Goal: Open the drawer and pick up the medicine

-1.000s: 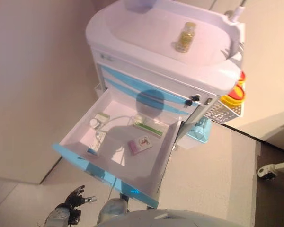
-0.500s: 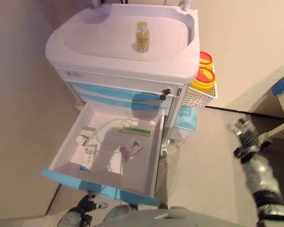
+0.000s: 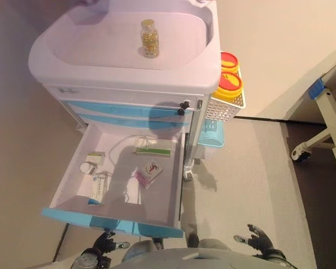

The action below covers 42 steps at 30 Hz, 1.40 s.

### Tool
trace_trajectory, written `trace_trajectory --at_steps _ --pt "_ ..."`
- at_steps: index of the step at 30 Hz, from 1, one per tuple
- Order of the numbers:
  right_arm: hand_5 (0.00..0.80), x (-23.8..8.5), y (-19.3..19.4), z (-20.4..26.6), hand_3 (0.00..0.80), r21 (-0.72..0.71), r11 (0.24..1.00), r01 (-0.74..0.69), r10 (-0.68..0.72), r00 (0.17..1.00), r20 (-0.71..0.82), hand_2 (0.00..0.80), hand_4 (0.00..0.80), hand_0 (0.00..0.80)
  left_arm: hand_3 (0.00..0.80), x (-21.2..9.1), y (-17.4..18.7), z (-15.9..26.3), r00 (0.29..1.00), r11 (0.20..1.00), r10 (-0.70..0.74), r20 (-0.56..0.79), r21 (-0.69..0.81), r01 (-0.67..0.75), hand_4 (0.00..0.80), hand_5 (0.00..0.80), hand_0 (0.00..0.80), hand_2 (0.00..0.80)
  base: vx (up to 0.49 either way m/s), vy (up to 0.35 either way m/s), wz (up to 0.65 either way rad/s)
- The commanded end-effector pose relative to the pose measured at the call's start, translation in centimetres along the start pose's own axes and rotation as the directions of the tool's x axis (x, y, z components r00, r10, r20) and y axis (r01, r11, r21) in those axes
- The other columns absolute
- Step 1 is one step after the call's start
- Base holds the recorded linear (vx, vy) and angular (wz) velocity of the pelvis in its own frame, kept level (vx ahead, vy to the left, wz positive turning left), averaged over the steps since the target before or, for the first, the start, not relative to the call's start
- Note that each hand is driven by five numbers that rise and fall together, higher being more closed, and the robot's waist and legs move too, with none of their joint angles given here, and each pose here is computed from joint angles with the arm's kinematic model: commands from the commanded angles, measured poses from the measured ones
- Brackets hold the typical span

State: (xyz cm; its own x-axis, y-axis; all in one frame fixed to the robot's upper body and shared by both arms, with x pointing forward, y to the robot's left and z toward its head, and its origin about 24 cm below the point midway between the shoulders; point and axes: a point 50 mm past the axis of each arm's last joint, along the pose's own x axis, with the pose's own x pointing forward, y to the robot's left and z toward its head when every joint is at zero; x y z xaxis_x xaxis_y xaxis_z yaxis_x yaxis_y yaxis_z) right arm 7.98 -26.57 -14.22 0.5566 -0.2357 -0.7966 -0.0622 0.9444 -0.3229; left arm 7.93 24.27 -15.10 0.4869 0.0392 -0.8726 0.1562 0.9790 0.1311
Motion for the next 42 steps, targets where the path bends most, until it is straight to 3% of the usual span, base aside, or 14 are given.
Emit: trace_trajectory --at_steps 1,6,14,24,32,42 --pt "0.0 0.6 -0.1 4.0 0.0 -0.136 0.99 -0.047 0.073 0.979 0.191 0.0 0.0 0.0 0.0 0.7 0.0 3.5 0.986 0.995 -0.074 0.149 0.08 0.063 0.0 0.0 0.0 0.0 0.0 0.0 0.0" --pt "0.0 0.8 -1.4 6.8 0.0 -0.281 0.96 -0.009 0.092 0.954 0.285 0.0 0.0 0.0 0.0 0.8 1.3 5.9 0.977 0.973 -0.086 0.197 0.227 0.04 0.0 0.0 0.0 0.0 -0.02 0.012 -0.08" --pt "0.0 1.1 -3.6 11.7 0.0 -0.303 0.95 0.072 0.062 0.91 0.409 0.0 0.0 0.0 0.0 1.4 2.0 11.3 0.947 0.972 -0.122 0.297 0.227 0.054 0.0 0.0 0.0 0.0 -0.1 0.048 -0.05" --pt "0.0 0.8 -4.3 13.3 0.0 -0.309 0.945 0.106 0.05 0.889 0.456 0.0 0.0 0.0 0.0 0.8 3.4 16.1 0.886 0.99 -0.07 0.459 0.14 0.005 0.0 0.0 0.0 0.0 -0.042 0.063 -0.15" --pt "0.0 0.5 -5.2 13.8 0.0 -0.303 0.944 0.132 0.03 0.878 0.477 0.0 0.0 0.0 0.0 -1.1 6.9 20.6 0.804 0.991 0.023 0.595 0.095 -0.098 0.0 0.0 0.0 0.0 0.045 0.086 -0.15" --pt "0.0 0.0 -6.8 13.6 0.0 -0.32 0.934 0.157 0.017 0.878 0.478 0.0 0.0 0.0 0.0 -5.7 14.6 26.7 0.723 0.946 0.229 0.652 0.026 -0.322 0.0 0.0 0.0 0.0 0.105 0.078 -0.1"
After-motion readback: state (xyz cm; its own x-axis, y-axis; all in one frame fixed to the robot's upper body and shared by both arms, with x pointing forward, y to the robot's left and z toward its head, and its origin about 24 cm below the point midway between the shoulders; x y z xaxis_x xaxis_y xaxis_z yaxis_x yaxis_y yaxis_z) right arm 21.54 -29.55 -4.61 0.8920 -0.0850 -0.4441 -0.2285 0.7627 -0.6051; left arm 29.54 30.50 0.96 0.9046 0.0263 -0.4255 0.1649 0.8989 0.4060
